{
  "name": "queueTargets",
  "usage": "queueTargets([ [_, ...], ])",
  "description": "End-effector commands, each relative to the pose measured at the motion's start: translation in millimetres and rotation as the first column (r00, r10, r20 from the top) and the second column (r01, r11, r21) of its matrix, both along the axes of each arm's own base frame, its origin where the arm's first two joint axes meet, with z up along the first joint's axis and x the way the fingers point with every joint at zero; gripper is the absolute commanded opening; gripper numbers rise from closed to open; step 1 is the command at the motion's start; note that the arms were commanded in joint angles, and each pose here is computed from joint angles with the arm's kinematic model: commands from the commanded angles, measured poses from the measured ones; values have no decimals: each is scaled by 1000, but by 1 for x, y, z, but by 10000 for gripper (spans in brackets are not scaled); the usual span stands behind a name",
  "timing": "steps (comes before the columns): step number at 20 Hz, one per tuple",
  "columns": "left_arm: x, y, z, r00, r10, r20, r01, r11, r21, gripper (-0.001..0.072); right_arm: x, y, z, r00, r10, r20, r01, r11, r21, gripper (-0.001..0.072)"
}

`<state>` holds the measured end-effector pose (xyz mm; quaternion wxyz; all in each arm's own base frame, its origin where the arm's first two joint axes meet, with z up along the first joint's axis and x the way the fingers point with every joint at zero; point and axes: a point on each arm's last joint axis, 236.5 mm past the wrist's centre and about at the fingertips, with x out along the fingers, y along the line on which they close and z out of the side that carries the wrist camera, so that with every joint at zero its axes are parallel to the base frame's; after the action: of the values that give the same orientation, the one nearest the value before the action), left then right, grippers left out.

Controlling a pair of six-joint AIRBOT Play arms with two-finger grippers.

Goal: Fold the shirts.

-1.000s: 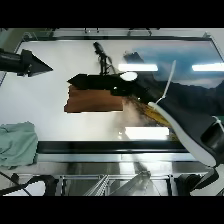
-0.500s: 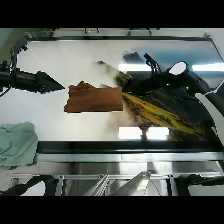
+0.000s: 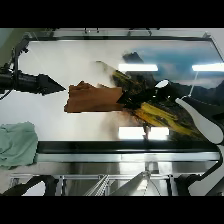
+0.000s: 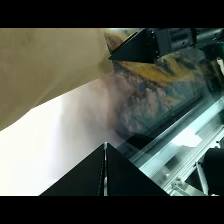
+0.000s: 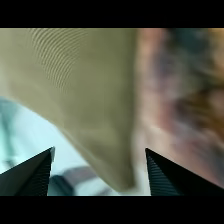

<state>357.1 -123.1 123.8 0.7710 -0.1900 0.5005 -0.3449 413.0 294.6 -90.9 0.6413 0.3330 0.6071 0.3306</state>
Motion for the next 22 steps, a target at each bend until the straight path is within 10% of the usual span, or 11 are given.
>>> queueTargets([
  [1,0,0,0,1000,-9,13,9,1000,5,9,17,36,5,996,-70,49,63,989,136,642],
  [3,0,0,0,1000,-10,12,9,1000,5,8,25,46,11,992,-85,90,71,985,156,640],
  [6,-1,0,0,1000,-12,10,12,1000,5,8,25,55,33,992,-58,116,31,975,221,24],
  [11,-7,-2,-1,999,-33,-8,33,999,2,9,11,40,135,955,18,295,-95,963,251,18],
  [16,-22,-4,-3,995,-82,-51,82,997,2,8,1,-93,249,882,-87,464,128,990,-57,18],
  [22,-25,-4,-3,994,-91,-59,91,996,-1,8,-79,-369,299,681,-523,512,724,585,-365,19],
])
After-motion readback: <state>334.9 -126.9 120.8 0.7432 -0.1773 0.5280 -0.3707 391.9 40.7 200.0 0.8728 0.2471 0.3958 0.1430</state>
